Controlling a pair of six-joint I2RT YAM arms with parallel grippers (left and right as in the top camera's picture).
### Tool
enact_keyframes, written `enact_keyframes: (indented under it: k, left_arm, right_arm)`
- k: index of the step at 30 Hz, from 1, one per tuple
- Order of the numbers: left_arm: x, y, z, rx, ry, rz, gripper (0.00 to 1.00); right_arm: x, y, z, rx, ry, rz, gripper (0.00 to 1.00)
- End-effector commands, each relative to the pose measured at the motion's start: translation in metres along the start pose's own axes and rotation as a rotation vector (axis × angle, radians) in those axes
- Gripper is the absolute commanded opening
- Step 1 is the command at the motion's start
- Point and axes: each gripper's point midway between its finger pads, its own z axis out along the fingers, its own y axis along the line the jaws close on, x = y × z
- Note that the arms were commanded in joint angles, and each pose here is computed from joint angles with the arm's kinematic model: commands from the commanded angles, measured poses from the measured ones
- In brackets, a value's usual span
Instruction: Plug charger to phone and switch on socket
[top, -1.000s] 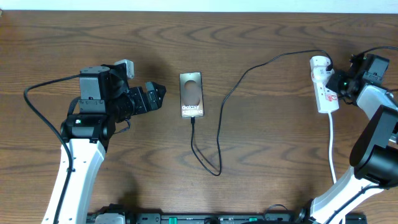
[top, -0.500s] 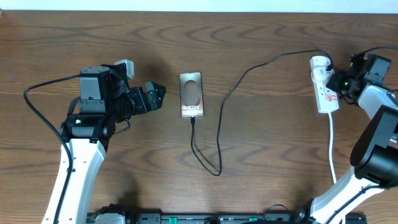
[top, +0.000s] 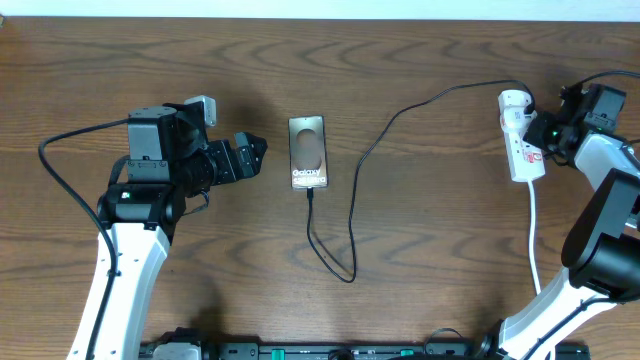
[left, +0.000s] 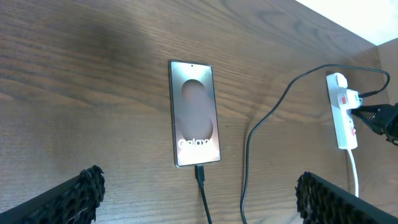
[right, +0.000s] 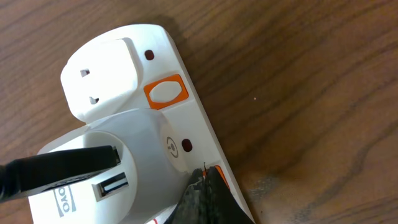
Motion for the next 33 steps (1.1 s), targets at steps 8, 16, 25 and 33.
enact_keyframes:
  k: [8,16,25,33]
  left_arm:
    - [0.0,0.0,-0.002,-0.008,-0.004,0.027,1.0]
    - [0.0,0.0,-0.002,-0.008,-0.004,0.027,1.0]
    - [0.0,0.0,-0.002,-0.008,-0.004,0.027,1.0]
    - [-0.001,0.0,-0.002,-0.008,-0.004,0.034,1.0]
  right_arm:
    - [0.068,0.075,0.033,-0.203,0.195,-0.137,0.01]
    - [0.077,0.105,0.03,-0.292,0.215,-0.175,0.01]
    - [0.086,0.126,0.024,-0.393,0.248,-0.171,0.01]
    - [0.09,0.137,0.016,-0.454,0.267,-0.165,0.01]
